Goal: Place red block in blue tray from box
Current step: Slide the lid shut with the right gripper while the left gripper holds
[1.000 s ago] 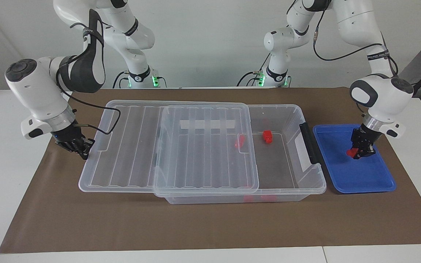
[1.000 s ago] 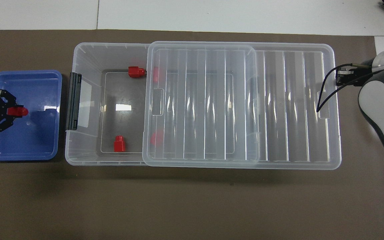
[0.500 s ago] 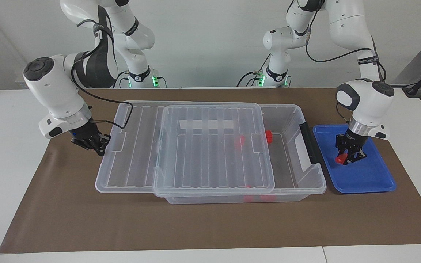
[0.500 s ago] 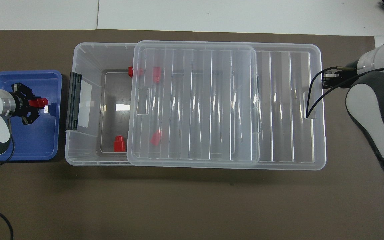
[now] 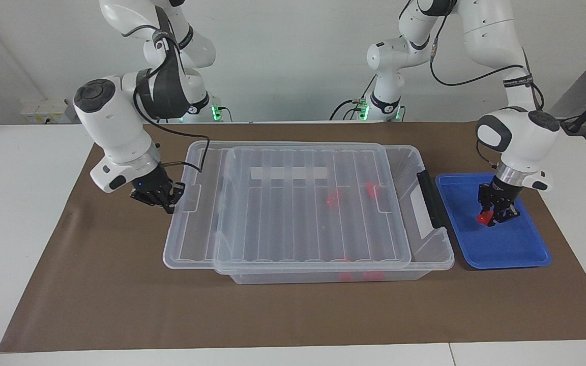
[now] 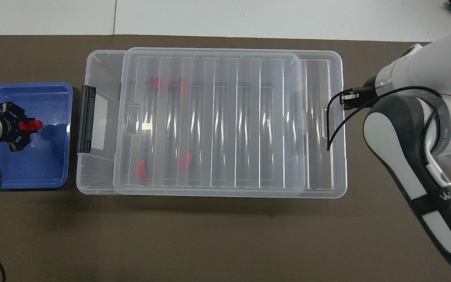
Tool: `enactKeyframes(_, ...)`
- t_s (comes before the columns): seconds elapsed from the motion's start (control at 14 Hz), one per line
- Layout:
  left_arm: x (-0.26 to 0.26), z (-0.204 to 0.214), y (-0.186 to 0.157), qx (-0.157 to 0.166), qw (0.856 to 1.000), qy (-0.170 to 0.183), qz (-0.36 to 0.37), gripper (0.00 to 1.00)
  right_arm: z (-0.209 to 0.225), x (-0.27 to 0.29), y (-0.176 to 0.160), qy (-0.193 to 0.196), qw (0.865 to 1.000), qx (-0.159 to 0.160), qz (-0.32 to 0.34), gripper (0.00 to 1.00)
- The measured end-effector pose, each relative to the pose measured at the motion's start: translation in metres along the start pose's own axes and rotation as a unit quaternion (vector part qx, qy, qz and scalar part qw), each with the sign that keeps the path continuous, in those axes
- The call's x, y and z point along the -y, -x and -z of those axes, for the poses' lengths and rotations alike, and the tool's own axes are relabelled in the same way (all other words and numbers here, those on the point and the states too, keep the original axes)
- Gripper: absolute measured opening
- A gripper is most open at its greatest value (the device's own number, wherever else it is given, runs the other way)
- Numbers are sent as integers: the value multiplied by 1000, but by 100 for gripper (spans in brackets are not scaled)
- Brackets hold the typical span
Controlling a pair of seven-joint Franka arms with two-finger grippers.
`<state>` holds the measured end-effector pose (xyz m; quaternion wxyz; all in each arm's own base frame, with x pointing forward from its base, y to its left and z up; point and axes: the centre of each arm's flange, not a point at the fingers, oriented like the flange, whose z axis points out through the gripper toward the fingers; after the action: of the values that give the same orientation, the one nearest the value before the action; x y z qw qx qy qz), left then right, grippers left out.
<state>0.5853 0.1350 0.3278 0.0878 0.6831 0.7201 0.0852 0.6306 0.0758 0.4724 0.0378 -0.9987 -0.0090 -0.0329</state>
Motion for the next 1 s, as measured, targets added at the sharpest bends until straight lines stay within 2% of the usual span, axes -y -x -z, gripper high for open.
enactKeyframes(0.36,6,-25,0,0,1000,-10,-27,35,-8,26,6,0,1000,9,21,1)
enactKeyframes(0.93,5,-26,0,-2,999,-6,-45,35,-11,63,13,-1,999,12,51,1)
enactKeyframes(1.0,6,-27,-1,-2,999,-7,-52,41,-11,63,13,-1,999,12,51,1)
